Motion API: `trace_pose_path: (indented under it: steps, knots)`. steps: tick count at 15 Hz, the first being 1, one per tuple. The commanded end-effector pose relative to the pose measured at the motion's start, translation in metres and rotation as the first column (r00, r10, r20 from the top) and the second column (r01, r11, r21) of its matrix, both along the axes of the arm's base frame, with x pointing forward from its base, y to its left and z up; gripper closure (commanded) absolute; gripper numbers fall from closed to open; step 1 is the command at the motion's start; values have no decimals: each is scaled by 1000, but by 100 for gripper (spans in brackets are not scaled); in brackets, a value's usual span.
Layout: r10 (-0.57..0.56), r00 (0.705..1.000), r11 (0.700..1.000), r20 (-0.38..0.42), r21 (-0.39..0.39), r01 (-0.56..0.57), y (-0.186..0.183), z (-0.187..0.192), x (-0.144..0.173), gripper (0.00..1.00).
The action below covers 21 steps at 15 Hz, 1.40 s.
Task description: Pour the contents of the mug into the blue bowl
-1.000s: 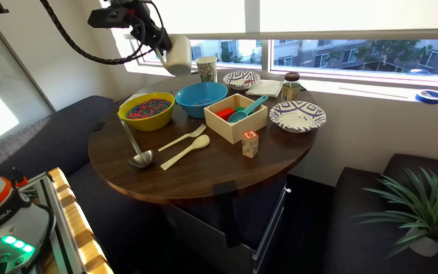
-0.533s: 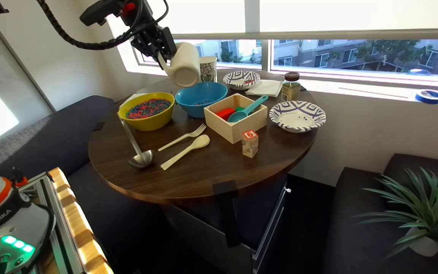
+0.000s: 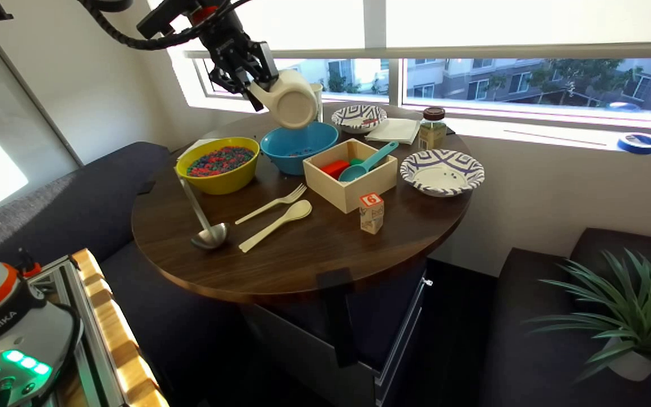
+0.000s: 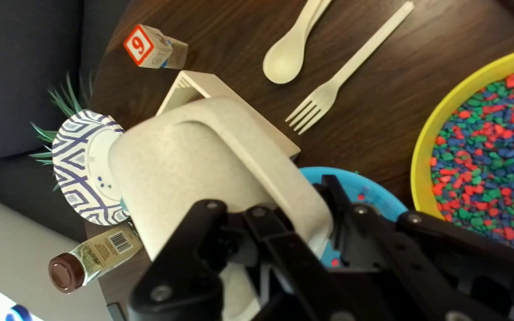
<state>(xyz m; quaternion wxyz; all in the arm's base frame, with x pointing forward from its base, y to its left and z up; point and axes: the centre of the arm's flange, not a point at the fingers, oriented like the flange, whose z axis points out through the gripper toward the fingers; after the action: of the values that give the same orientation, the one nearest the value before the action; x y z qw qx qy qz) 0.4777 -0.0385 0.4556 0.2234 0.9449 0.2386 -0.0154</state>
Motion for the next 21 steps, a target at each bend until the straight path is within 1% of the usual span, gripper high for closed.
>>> trace_pose_path:
  steps: [1,4,7,9,13,15,19,21]
  knots:
    - [32,996,993,-87,-111,-41,11,-13,22,99]
    - [59,985,981,-163,-174,-88,21,-30,28,99]
    - [87,972,958,-218,-251,-142,34,-40,34,99]
    - [91,963,935,-252,-311,-170,41,-44,37,99]
    - [79,949,868,-304,-448,-216,57,-57,39,99]
    - [79,943,835,-324,-496,-240,64,-65,38,99]
    - [97,933,773,-346,-564,-289,74,-81,41,99]
    - [108,930,753,-350,-582,-307,78,-87,43,99]
